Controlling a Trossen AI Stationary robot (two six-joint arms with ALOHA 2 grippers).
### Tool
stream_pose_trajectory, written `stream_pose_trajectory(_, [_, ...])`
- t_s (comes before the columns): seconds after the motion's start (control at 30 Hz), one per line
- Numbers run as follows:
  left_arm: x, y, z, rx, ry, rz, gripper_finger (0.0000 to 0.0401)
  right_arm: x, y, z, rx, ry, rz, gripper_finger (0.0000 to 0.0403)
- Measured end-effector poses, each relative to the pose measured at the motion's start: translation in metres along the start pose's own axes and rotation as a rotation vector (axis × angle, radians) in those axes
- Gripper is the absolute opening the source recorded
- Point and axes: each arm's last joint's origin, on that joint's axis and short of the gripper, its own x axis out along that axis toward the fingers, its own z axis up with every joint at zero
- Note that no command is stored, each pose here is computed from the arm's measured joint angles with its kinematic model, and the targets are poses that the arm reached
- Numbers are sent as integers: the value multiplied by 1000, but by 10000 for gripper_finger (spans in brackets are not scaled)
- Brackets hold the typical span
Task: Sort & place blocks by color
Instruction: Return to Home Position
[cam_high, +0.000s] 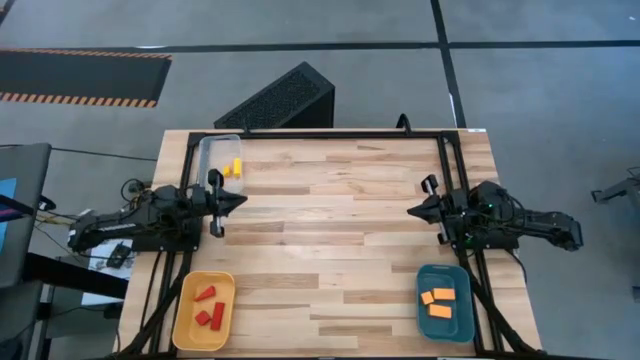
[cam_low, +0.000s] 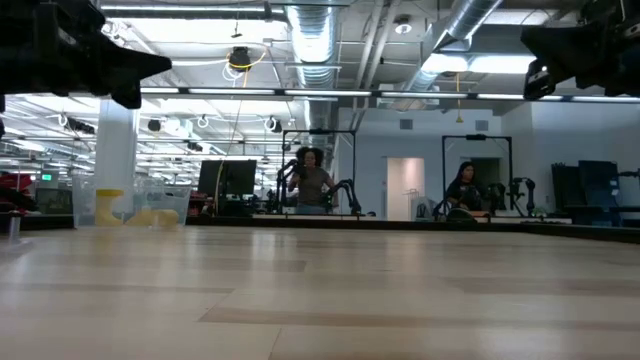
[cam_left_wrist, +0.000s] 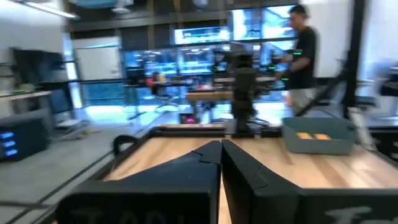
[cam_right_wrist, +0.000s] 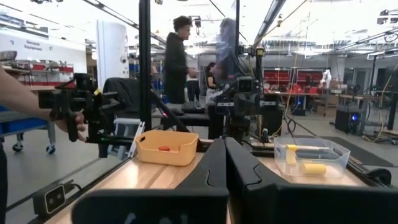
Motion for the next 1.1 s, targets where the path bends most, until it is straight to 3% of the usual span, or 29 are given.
stream_pose_trajectory(0.23, [0, -12, -6, -33, 66, -133, 0, 1, 2, -1, -22, 2, 22, 6])
stream_pose_trajectory(0.57, [-1, -14, -11, 21, 109, -68, 0, 1, 4, -6, -44, 50, 42, 6])
stream_pose_trajectory(1.1, [-1, -14, -11, -47, 114, -70, 0, 0, 3, -12, -13, 114, 32, 6])
